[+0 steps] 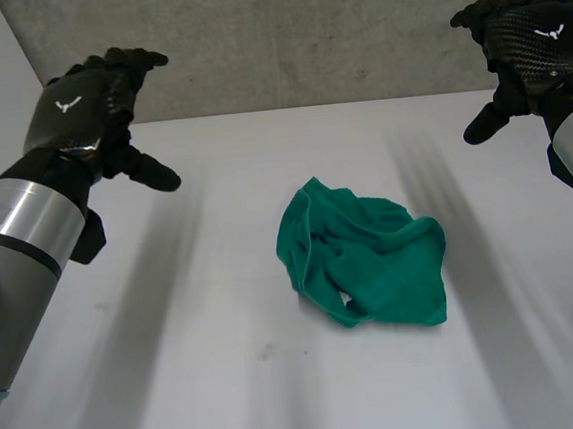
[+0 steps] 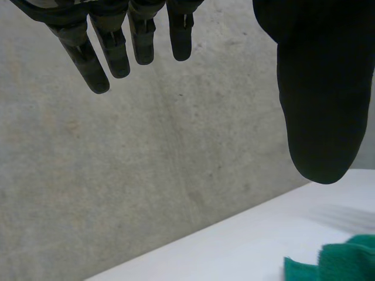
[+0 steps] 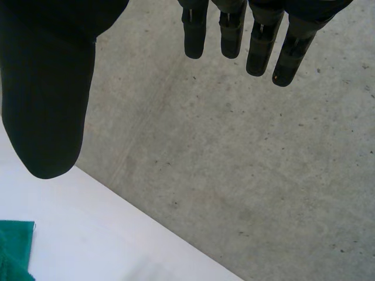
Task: Fold the towel.
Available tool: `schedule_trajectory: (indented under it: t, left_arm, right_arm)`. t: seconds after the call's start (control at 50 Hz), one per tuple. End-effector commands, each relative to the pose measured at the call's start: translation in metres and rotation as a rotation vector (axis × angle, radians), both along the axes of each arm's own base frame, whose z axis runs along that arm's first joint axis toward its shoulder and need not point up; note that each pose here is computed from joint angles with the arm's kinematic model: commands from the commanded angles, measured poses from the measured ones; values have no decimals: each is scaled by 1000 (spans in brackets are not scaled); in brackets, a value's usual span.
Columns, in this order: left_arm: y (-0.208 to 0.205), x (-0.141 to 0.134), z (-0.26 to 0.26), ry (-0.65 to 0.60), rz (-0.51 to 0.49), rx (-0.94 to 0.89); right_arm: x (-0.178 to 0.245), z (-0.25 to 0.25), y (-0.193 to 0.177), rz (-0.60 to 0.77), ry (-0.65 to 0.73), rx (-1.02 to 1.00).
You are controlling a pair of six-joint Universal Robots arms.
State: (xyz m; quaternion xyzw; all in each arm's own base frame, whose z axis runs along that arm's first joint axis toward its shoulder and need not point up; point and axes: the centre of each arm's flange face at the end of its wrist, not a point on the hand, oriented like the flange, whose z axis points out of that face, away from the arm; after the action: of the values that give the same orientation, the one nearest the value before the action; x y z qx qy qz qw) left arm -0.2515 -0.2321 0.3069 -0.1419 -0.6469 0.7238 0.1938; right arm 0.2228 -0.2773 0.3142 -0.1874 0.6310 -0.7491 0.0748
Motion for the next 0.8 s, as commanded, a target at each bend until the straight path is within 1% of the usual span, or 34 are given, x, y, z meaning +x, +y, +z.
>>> schedule_trajectory:
  t: [0.02,0.06,0.08,0.16,0.22,0.26,0.32,0.38,0.44,0.54,0.62,0.74,0.76,0.78,0.8]
  left_arm:
    - [14,-25,-15,-37,-88,90]
    - [17,-34,-20,-47,-111,122]
    - [20,-43,-26,-55,-128,160]
    - [24,-63,-44,-63,-145,267]
    - [23,-73,-56,-73,-139,326]
    - [21,-79,-65,-87,-135,353]
    - [14,-93,-86,-115,-123,383]
    - [9,-101,-99,-130,-114,395]
    - [2,-110,-115,-149,-100,406]
    - [-13,-119,-153,-187,-60,440]
    - [-18,-123,-168,-204,-51,450]
    - [-20,-125,-156,-176,-65,419]
    - [-21,-125,-151,-165,-66,406]
    - [-23,-124,-132,-128,-67,362]
    - [-25,-124,-122,-111,-65,338]
  right_arm:
    - [1,-10,-8,-16,154,21]
    - [2,-15,-10,-17,213,37]
    - [3,-21,-12,-14,274,58]
    - [5,-42,-14,16,399,130]
    - [9,-55,-14,56,441,166]
    - [14,-70,-16,112,453,201]
    - [17,-89,-20,175,442,250]
    - [22,-113,-27,210,432,311]
    - [26,-132,-35,212,407,364]
    - [31,-165,-55,203,313,451]
    - [34,-175,-66,194,263,476]
    - [37,-170,-72,200,228,461]
    - [38,-149,-73,204,206,408]
    - [38,-149,-73,205,206,407]
    - [38,-136,-74,203,191,376]
